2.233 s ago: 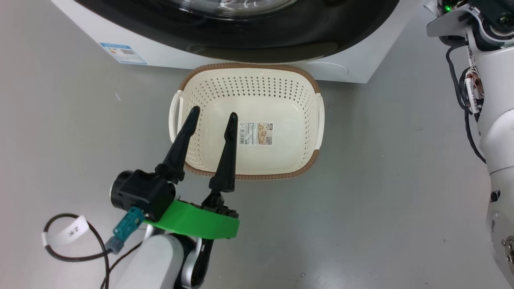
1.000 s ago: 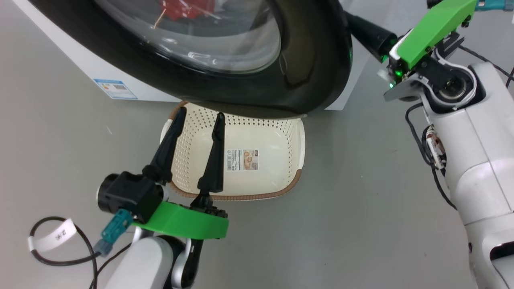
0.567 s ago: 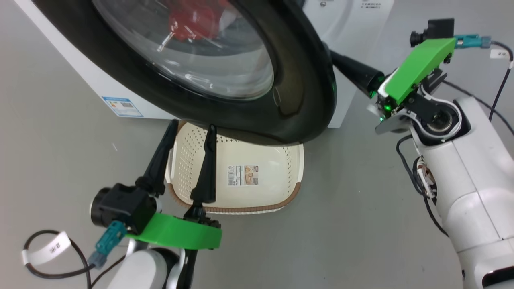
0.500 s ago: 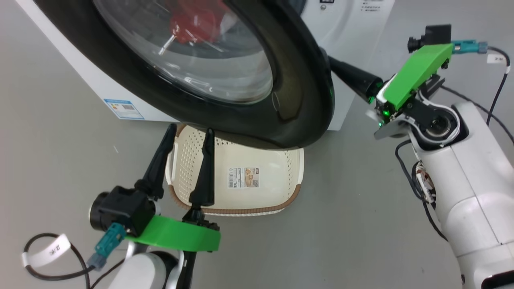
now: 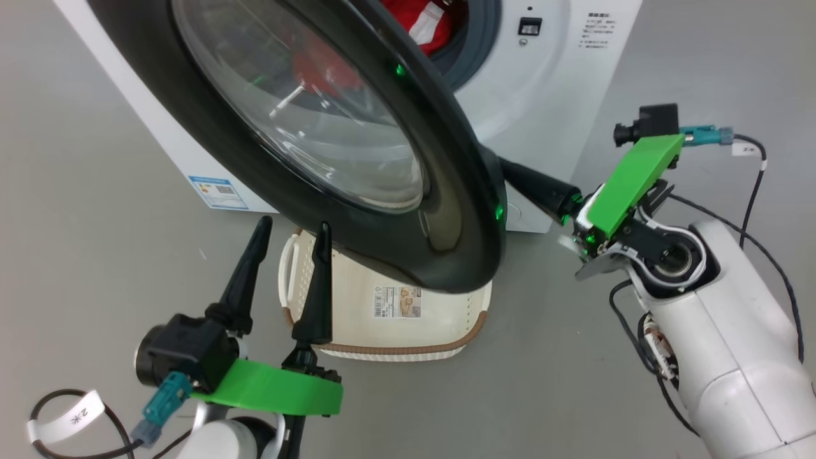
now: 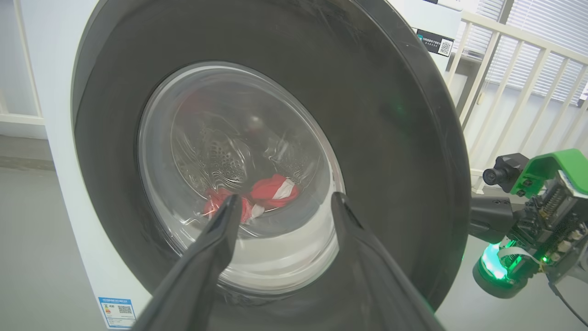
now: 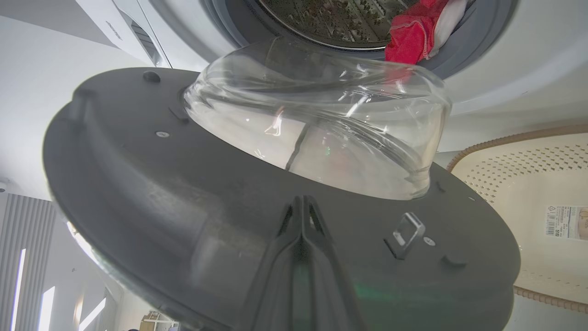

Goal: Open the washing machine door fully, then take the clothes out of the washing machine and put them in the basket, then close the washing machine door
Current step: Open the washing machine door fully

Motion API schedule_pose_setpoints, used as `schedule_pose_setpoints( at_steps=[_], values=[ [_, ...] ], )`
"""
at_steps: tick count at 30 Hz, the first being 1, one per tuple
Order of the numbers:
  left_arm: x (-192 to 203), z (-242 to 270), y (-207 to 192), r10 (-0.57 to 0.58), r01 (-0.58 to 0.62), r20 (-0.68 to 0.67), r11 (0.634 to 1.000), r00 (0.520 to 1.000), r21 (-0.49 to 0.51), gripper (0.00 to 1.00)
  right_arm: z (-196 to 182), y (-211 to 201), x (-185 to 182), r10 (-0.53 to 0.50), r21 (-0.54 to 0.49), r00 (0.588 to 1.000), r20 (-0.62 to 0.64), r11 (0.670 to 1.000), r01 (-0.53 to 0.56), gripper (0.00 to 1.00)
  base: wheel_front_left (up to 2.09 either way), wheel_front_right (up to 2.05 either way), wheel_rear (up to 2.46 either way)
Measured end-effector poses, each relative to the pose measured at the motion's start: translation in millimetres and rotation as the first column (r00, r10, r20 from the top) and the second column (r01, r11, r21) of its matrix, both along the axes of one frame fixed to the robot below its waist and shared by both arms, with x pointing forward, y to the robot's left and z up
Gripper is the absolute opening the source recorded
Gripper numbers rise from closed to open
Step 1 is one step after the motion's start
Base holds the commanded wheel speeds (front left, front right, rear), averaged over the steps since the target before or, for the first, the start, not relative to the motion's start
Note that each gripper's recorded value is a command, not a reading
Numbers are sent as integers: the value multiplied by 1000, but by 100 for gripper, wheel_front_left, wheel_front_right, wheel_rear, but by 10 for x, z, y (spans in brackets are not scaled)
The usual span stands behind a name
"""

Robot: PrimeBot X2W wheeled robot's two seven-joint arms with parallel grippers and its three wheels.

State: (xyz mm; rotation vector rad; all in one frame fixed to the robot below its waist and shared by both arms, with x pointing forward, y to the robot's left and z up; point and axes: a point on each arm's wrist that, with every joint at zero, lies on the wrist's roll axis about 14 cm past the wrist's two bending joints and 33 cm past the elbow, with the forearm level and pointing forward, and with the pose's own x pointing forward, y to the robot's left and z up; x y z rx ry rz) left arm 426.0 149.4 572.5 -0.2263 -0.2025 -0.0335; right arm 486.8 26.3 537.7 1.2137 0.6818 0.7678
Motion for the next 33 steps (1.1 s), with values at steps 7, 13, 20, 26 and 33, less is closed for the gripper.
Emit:
schedule_pose_setpoints(
  at_steps=[7, 13, 20, 26, 33],
  values=[
    [-133, 39, 135, 42, -42, 5, 999, 999, 2, 100, 56, 241, -185, 69, 30, 998, 5, 997, -69, 0, 0, 0, 0],
    [-264, 78, 255, 81, -81, 11, 997, 997, -3, 100, 139, 420, -353, 122, 45, 992, 26, 991, -123, 0, 0, 0, 0],
    [-381, 128, 361, 115, -115, 22, 993, 993, -12, 100, 151, 553, -521, 171, 40, 985, 36, 984, -172, 0, 0, 0, 0],
    [-476, 133, 445, 141, -141, 22, 990, 990, -19, 100, 150, 688, -688, 223, 45, 974, 45, 973, -225, 0, 0, 0, 0],
    [-531, 161, 538, 171, -171, 28, 985, 985, -14, 100, 140, 822, -806, 271, 54, 962, 45, 960, -273, 0, 0, 0, 0]
  ],
)
